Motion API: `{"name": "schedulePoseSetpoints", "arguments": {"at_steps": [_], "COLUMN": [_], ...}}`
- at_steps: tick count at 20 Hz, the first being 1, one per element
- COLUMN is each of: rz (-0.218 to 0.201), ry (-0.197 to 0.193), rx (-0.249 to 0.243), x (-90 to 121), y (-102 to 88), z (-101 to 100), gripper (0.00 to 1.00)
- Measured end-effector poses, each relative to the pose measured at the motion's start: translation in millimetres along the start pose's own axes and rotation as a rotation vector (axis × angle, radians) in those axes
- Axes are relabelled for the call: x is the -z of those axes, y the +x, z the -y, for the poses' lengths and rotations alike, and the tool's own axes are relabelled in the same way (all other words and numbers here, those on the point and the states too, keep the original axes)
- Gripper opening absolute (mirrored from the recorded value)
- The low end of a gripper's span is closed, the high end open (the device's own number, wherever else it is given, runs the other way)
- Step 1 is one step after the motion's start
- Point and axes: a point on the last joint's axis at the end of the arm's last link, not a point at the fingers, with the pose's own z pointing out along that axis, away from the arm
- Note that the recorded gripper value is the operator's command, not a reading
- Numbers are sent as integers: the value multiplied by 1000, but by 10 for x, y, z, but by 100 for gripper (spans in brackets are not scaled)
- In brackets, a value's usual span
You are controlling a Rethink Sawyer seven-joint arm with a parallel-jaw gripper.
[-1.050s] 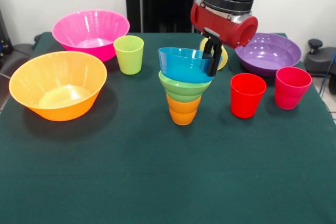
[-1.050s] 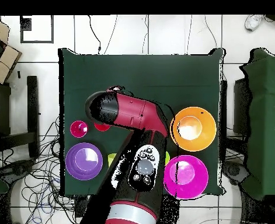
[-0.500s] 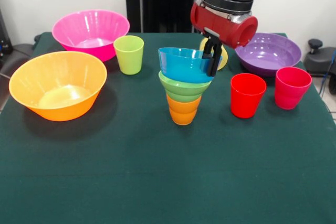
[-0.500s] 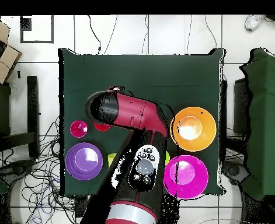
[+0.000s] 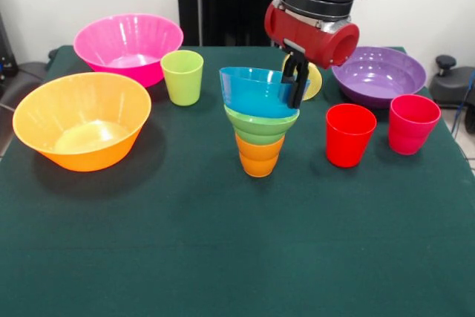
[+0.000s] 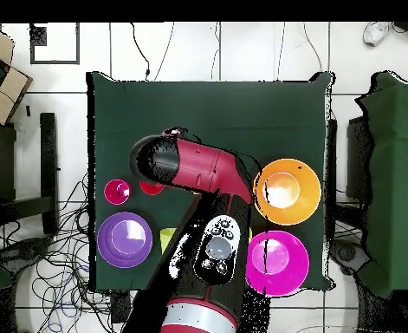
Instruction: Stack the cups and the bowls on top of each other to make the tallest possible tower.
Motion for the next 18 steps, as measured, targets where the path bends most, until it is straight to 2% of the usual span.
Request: {"name": "schedulePoseSetpoints", "arguments": {"at_steps": [18], "rz": [-5], "ry": [3], "rx": [-36], "x": [-52], "y": [-194], "z": [117], "gripper": [0]}}
